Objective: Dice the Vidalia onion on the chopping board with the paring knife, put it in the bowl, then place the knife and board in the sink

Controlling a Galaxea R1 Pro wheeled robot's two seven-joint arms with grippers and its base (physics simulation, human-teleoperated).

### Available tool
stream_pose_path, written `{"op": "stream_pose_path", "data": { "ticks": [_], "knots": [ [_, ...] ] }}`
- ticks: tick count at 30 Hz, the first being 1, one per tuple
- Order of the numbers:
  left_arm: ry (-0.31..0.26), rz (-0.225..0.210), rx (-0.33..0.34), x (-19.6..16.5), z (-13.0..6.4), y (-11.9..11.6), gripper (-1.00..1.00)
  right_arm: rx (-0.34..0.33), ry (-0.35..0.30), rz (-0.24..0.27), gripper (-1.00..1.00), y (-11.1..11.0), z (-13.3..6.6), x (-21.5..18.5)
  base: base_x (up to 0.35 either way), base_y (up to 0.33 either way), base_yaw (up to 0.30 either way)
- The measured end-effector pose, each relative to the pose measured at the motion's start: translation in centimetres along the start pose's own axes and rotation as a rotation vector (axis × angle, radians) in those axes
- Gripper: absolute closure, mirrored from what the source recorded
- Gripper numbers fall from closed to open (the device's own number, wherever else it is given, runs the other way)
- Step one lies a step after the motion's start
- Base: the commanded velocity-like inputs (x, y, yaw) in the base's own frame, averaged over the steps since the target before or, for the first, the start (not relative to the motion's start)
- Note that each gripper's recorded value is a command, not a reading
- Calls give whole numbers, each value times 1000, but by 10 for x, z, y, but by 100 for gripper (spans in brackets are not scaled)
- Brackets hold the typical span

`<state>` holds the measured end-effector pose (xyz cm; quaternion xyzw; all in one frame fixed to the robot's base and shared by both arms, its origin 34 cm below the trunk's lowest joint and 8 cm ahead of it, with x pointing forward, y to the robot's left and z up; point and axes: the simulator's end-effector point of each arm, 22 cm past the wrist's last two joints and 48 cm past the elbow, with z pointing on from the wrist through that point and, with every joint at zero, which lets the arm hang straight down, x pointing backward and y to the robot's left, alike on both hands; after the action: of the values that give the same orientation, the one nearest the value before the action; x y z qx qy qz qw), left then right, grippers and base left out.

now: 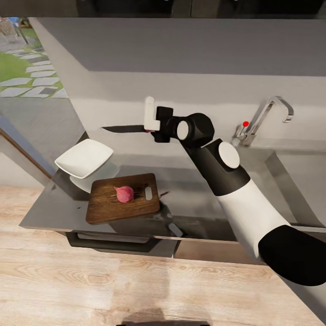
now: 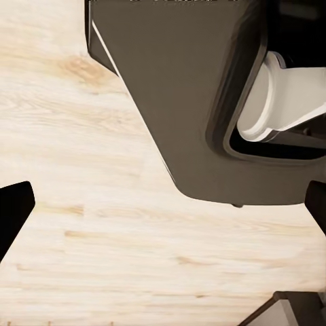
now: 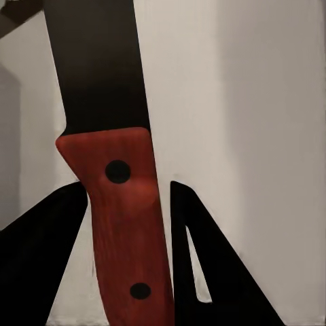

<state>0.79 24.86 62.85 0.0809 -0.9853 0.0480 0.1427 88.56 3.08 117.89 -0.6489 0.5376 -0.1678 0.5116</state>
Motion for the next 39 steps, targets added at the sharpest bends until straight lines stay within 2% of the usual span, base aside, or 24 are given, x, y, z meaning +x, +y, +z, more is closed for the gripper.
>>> {"op": "stream_pose_path", "data": {
  "ticks": [3, 9, 10, 15, 24, 27, 32, 39],
  "knots": [
    [0, 0, 1, 0, 0, -1, -100, -8, 30, 23, 100, 6, 1, 11, 0, 0, 0],
    [0, 0, 2, 0, 0, -2, -100, -34, 128, 105, 100, 24, 4, 37, 0, 0, 0],
    [0, 0, 3, 0, 0, -2, -100, -54, 138, 113, 100, 30, 4, 39, 0, 0, 0],
    [-1, -1, 4, 0, 0, -3, -100, -103, 145, 117, 100, 41, 3, 40, 0, 0, 0],
    [-31, 6, 4, -7, 0, -3, -100, -103, 150, 113, 100, 42, 4, 41, -19, 0, 0],
    [-31, 7, 5, -7, 0, -4, -100, -55, 157, 100, 100, 33, 5, 42, -226, 0, 0],
    [-31, 7, 6, -7, 0, -5, -100, 96, 164, -18, 100, 16, 12, 26, -307, 0, 0],
    [-31, 8, 6, -7, 0, -5, -100, 224, 153, -52, 100, -5, 10, 15, -300, 56, 0]
  ]
}}
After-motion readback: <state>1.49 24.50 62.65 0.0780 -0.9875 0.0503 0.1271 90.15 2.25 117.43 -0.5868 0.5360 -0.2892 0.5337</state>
